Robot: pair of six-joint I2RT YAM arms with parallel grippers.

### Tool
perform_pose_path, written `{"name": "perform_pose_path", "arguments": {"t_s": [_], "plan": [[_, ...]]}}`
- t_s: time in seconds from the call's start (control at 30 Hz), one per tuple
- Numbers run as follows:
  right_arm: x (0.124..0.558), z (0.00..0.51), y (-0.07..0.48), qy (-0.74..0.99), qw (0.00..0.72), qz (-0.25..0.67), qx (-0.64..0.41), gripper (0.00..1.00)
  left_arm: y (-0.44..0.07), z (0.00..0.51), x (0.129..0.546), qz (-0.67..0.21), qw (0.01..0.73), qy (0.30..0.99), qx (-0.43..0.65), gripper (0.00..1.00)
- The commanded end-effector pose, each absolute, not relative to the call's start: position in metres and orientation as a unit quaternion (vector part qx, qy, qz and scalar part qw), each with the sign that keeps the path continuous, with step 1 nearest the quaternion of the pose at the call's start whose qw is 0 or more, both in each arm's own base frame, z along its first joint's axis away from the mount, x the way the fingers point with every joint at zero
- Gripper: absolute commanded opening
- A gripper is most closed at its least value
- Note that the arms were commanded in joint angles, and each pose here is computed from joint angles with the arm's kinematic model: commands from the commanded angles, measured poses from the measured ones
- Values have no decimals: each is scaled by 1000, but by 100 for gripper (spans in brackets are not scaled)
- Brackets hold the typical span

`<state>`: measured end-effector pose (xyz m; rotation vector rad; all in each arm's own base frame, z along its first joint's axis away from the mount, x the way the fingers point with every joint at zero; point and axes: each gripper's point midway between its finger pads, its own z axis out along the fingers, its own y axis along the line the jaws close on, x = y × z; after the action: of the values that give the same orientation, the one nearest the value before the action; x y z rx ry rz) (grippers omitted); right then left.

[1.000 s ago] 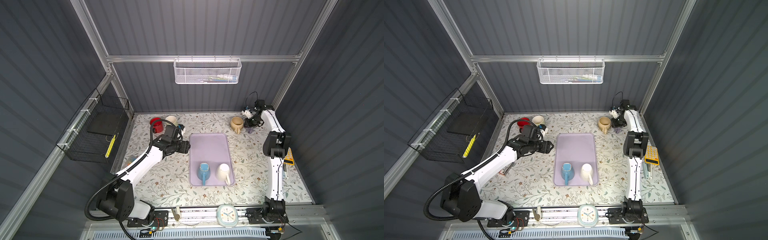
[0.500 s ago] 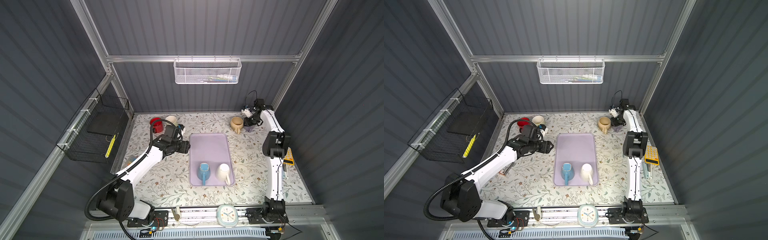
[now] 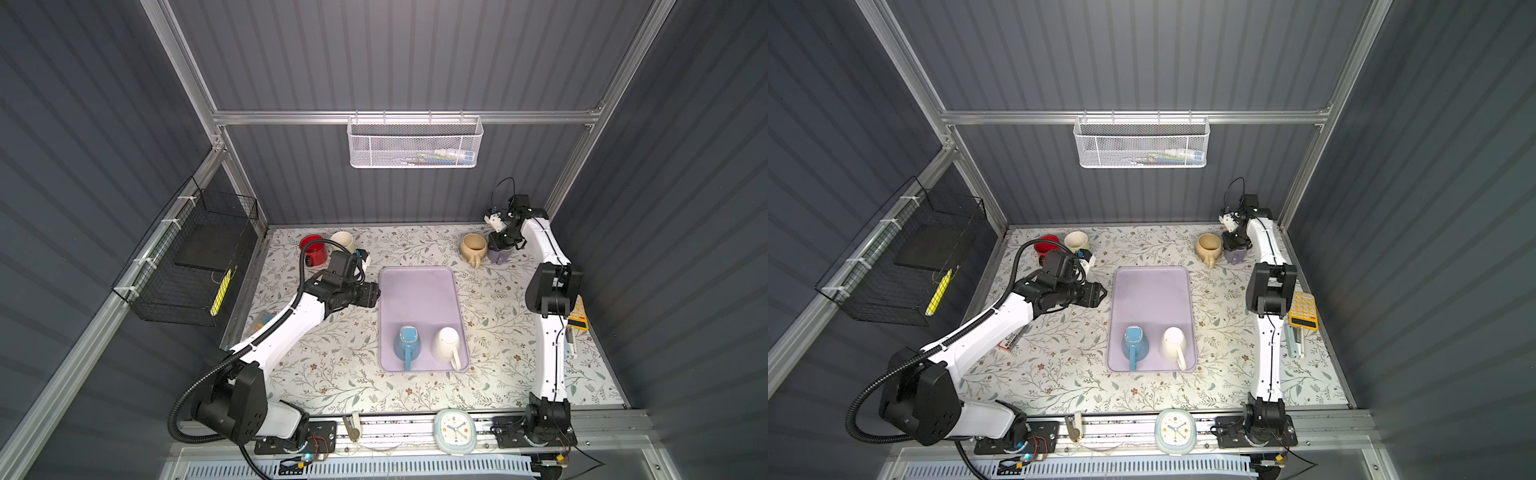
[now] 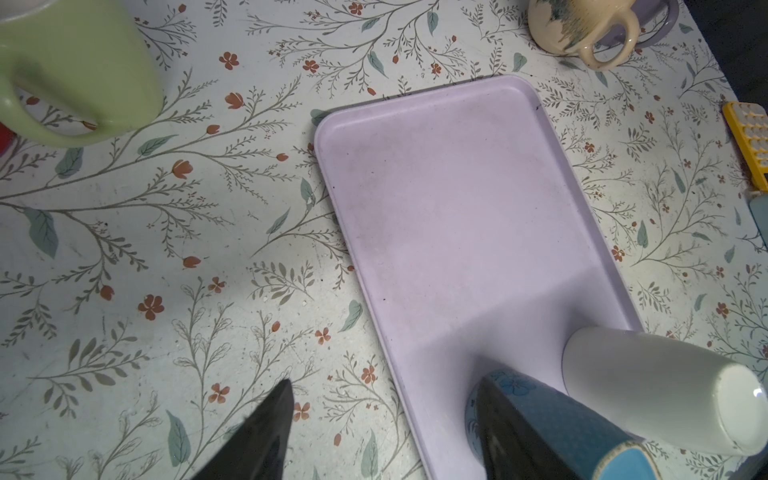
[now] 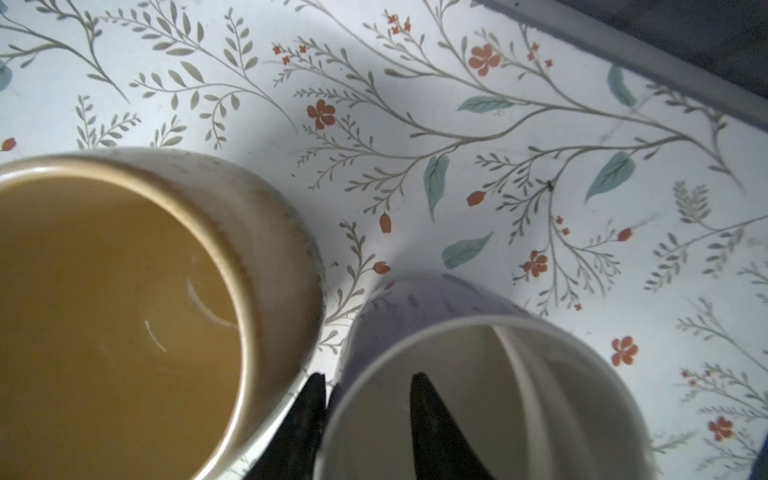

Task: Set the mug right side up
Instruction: 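Open and lift the right gripper while the left moves toward the blue mug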

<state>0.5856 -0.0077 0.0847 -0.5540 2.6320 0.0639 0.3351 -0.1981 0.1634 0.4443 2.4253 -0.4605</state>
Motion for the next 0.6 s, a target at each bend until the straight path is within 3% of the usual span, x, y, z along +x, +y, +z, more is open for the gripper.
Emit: {"name": "perform_pose_path", "arguments": {"t_s": [0.0, 0.57], "plan": [[590, 130, -5, 944, 264, 3, -199, 39, -195, 170, 329, -172, 321, 915, 173, 70], [553, 207, 24, 940, 296, -36, -168, 43, -178, 180, 298, -198, 383, 890, 149, 71]]}}
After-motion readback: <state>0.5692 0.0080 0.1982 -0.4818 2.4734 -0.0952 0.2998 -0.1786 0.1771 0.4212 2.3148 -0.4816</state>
